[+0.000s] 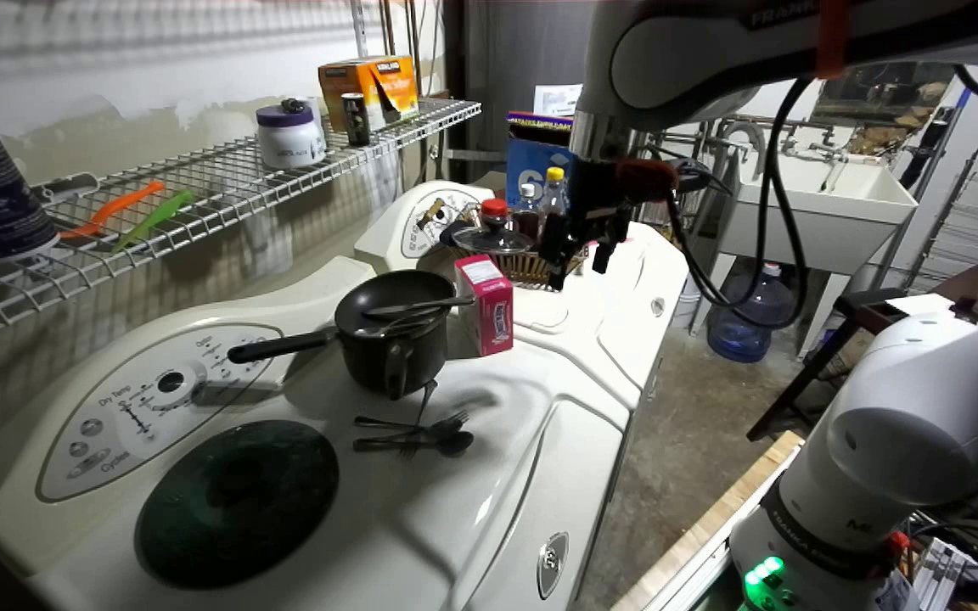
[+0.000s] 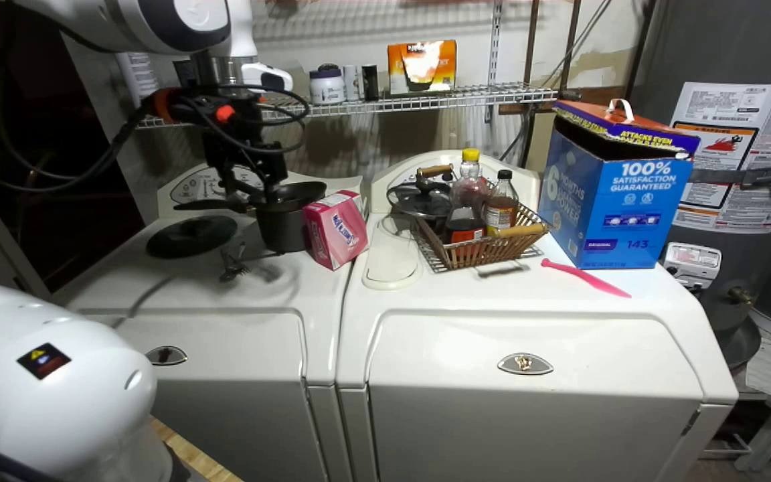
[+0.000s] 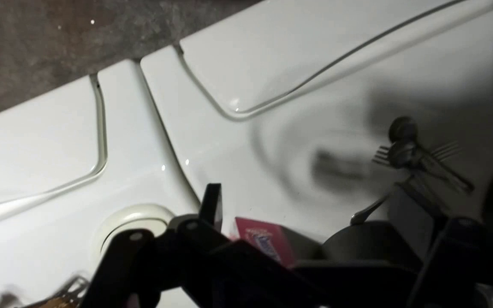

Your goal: Put the glass lid on top of the pan.

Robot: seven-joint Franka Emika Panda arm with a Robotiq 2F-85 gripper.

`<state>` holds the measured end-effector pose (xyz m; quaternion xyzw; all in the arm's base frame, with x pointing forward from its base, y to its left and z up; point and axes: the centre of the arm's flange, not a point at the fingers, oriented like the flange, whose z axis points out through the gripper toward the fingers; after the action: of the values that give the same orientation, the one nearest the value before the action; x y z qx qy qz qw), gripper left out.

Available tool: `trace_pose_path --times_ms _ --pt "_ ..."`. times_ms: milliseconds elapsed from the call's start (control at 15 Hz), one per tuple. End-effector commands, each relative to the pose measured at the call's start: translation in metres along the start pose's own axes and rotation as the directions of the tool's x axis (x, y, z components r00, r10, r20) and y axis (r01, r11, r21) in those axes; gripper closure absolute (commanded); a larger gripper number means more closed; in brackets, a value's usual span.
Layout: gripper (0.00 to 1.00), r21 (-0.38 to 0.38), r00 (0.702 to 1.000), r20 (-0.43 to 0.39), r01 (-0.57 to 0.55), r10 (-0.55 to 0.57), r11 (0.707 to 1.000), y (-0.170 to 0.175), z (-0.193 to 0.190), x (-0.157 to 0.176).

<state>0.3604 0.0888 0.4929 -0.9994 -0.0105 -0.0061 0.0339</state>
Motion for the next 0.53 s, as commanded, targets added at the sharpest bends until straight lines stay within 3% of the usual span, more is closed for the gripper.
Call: trace_pose_path --times_ms 0,267,467 --pt "0.00 -0.040 0.998 -0.062 0.017 -0.020 0.999 0.028 0.015 0.081" --pt "0.00 -0.022 0.980 -0.201 0.010 -0.014 1.000 0.046 0.024 0.155" --pt "0.00 0.006 0.954 -0.294 -0.057 0.056 0.998 0.055 0.025 0.207"
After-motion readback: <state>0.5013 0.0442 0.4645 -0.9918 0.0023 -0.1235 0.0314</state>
